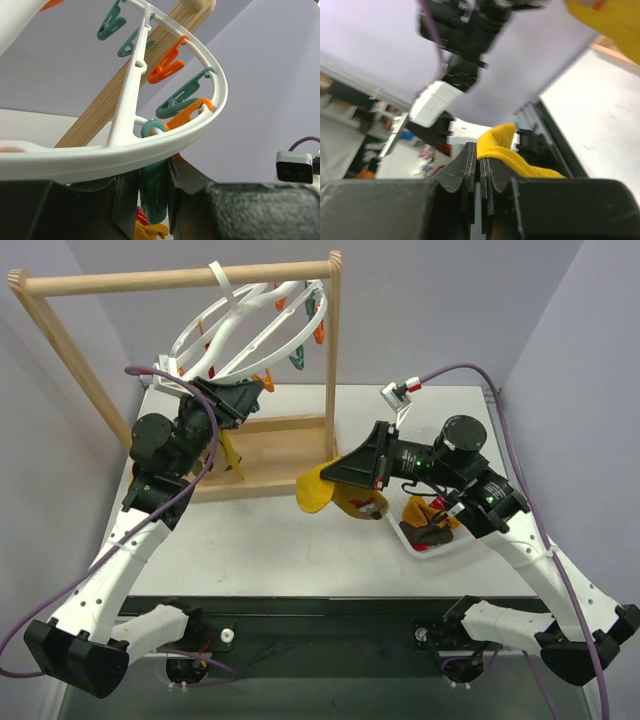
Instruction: Remove the socks clipped to the hanger
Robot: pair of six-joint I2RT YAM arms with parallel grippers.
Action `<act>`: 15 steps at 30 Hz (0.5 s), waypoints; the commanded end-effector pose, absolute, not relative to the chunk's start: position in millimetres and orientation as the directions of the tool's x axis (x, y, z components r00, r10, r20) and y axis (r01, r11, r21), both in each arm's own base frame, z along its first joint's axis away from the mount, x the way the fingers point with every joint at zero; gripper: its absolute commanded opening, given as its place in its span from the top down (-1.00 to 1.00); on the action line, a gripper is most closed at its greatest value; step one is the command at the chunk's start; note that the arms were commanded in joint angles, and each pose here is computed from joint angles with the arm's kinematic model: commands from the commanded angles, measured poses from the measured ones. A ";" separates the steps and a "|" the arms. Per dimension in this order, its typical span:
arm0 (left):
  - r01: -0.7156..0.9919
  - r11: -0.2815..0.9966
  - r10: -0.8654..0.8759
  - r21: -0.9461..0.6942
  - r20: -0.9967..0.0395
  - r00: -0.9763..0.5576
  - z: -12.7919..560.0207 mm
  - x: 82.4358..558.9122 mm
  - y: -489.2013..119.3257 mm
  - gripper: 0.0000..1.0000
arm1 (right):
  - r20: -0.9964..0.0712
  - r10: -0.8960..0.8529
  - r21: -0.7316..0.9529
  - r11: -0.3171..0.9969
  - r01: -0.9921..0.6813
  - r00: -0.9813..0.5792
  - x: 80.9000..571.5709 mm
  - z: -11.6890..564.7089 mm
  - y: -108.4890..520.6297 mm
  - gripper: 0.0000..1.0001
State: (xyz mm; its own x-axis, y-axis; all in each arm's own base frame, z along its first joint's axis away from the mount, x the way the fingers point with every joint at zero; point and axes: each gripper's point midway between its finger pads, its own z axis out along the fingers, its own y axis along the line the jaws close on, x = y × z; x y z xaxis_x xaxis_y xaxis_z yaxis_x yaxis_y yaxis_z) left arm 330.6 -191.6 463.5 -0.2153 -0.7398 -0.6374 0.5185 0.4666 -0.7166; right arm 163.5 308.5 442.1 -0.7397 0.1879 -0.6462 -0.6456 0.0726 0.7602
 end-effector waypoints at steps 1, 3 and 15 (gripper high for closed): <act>0.576 0.516 -0.718 -0.635 -0.686 -0.113 500.1 311.3 -181.1 1.00 | -0.713 0.182 0.686 0.380 -0.620 -0.677 175.5 386.0 270.3 1.00; 0.562 0.540 -0.702 -0.626 -0.703 -0.109 497.0 310.8 -178.8 1.00 | -0.741 0.180 0.642 0.475 -0.602 -0.647 179.9 372.3 251.6 1.00; 0.543 0.572 -0.685 -0.615 -0.722 -0.095 496.1 305.3 -172.5 0.89 | -0.711 0.275 0.410 0.910 -0.064 -0.647 250.5 287.4 108.5 1.00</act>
State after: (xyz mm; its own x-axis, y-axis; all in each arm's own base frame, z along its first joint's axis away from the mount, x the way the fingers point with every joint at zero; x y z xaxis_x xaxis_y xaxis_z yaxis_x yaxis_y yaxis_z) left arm 322.5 -176.8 465.6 -0.1511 -0.6853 -0.7124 0.4904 0.5738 -0.6560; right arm 233.3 159.5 318.2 -0.6497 0.2728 -0.7096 -0.2587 0.7984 0.5438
